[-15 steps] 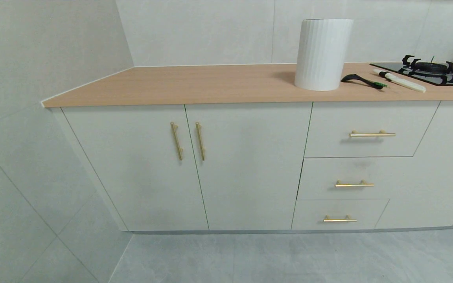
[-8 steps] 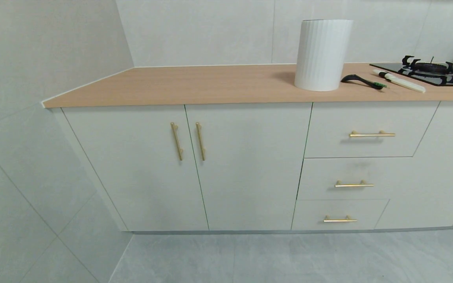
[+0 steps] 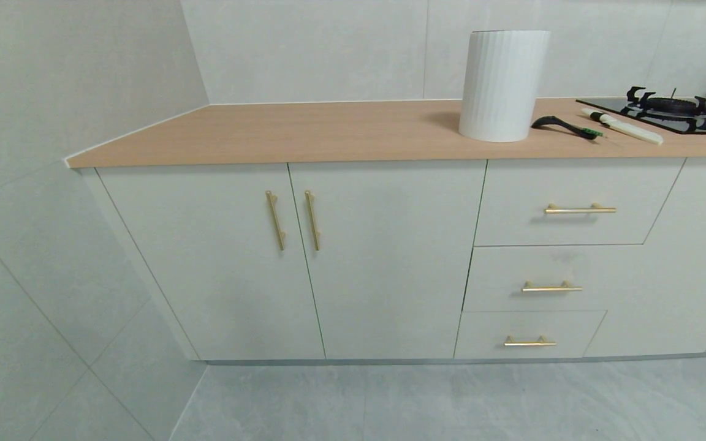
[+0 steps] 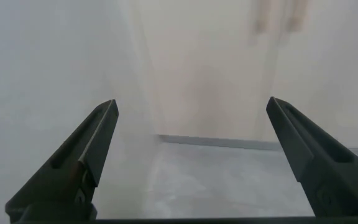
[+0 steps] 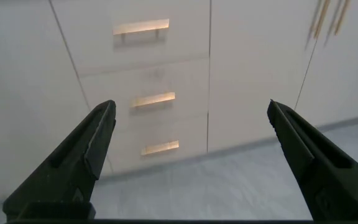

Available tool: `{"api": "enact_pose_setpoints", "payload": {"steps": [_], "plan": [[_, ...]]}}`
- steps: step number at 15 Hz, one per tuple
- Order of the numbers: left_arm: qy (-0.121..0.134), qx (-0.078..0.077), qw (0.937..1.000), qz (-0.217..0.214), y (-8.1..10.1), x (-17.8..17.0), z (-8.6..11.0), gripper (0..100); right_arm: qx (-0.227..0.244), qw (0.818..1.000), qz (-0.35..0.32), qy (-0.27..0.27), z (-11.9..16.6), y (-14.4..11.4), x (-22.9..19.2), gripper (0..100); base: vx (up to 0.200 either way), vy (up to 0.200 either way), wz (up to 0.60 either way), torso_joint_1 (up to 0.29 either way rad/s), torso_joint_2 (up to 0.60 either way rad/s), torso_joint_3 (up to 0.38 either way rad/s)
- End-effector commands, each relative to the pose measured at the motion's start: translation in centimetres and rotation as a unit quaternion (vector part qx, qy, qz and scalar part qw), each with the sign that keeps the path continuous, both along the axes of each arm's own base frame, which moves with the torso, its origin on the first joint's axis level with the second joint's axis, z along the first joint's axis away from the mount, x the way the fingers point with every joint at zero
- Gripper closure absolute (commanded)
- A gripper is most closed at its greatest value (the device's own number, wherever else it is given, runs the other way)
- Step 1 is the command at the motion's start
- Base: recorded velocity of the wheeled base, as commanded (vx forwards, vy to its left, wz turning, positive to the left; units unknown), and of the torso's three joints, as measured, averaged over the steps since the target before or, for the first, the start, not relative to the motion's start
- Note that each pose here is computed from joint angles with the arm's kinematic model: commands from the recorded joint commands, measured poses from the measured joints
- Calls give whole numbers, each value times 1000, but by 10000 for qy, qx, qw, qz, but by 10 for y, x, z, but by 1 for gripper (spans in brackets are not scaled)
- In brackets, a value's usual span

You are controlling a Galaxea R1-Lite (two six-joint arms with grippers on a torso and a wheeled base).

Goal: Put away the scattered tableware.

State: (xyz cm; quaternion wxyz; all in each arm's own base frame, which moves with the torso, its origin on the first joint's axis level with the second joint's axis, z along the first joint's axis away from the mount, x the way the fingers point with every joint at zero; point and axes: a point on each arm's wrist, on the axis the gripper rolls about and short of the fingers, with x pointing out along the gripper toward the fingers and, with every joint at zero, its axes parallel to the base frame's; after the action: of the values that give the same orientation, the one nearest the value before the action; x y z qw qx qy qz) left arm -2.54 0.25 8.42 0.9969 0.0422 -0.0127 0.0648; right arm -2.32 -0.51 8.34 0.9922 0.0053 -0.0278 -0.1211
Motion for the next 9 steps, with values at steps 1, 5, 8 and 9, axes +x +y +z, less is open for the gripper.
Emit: {"api": "enact_pose_setpoints", "payload": {"steps": [1,5,8,9], "plan": [[58,-43,9997,-237,-1,1,-4,0,-78,9999,114,57,-3,0,0,0,0,0,0,0,0,0],[100,-208,9956,-906,-4,2,-7,0,100,9954,934,188,-6,4,1,0,0,0,0,0,0,0],[72,-393,9964,-750,-3,2,-7,0,-92,9944,1012,293,-8,4,0,0,0,0,0,0,0,0],[72,-393,9964,-750,-3,2,-7,0,-100,9942,1027,294,-8,4,0,0,0,0,0,0,0,0]]}}
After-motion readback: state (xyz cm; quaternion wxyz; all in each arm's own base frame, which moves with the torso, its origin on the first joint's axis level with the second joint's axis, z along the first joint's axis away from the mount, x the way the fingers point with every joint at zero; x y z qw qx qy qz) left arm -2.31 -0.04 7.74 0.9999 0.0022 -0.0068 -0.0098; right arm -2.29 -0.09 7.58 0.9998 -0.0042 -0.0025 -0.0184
